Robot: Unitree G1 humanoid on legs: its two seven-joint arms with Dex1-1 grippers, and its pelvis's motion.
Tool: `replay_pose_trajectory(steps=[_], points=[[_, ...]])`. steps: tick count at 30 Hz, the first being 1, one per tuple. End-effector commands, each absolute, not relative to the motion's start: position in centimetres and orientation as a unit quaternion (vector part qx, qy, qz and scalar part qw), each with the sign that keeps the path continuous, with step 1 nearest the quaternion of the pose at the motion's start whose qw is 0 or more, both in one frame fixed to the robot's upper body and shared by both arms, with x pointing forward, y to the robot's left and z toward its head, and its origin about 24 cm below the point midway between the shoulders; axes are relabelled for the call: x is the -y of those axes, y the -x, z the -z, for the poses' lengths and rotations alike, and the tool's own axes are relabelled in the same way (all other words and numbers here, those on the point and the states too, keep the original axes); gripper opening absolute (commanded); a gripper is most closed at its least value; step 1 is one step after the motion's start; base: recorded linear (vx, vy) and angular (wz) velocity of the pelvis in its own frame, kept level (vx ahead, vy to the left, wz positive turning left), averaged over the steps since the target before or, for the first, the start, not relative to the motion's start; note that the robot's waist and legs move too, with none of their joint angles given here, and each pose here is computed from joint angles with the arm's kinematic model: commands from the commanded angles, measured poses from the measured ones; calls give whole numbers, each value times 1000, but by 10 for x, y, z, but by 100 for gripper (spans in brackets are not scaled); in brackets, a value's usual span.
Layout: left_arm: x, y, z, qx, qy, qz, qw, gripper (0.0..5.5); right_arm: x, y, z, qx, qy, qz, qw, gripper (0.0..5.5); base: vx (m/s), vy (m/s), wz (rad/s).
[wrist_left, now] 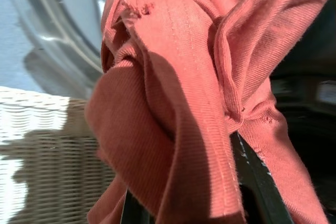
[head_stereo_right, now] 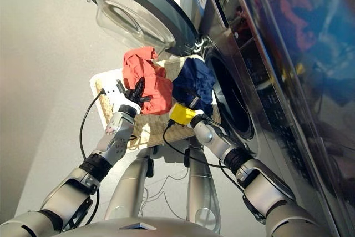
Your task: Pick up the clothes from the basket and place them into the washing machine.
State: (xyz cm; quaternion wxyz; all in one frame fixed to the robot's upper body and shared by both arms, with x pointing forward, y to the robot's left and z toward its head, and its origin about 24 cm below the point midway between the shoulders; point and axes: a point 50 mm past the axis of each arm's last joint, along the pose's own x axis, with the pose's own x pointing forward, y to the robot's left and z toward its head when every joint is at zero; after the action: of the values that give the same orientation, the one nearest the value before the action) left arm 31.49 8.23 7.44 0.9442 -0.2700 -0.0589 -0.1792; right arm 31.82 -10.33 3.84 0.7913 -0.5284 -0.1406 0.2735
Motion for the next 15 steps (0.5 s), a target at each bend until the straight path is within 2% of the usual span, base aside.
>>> replay_pose_trajectory(steps=[1,4,6,8,12,13,14,15], points=[[-68,-305,-95,97,317,228,915,0,73,-318,-62,238,555,-294,741,550,0,0,0],[-60,-299,-93,82,330,250,906,0,63,-323,-79,304,603,-273,685,550,0,0,0],[-59,-295,-94,78,345,258,899,0,60,-326,-88,333,617,-248,668,550,0,0,0],[-56,-290,-93,68,356,270,892,0,56,-330,-95,352,624,-223,661,550,0,0,0],[-49,-286,-92,52,362,290,884,0,47,-332,-100,359,614,-204,673,550,0,0,0],[-46,-285,-91,48,365,294,882,0,45,-333,-102,358,610,-203,677,203,0,0,0],[-45,-285,-91,46,365,295,882,0,44,-333,-103,360,608,-200,679,0,0,0,0],[-44,-285,-91,47,367,296,881,0,45,-333,-104,362,606,-197,681,0,0,0,0]])
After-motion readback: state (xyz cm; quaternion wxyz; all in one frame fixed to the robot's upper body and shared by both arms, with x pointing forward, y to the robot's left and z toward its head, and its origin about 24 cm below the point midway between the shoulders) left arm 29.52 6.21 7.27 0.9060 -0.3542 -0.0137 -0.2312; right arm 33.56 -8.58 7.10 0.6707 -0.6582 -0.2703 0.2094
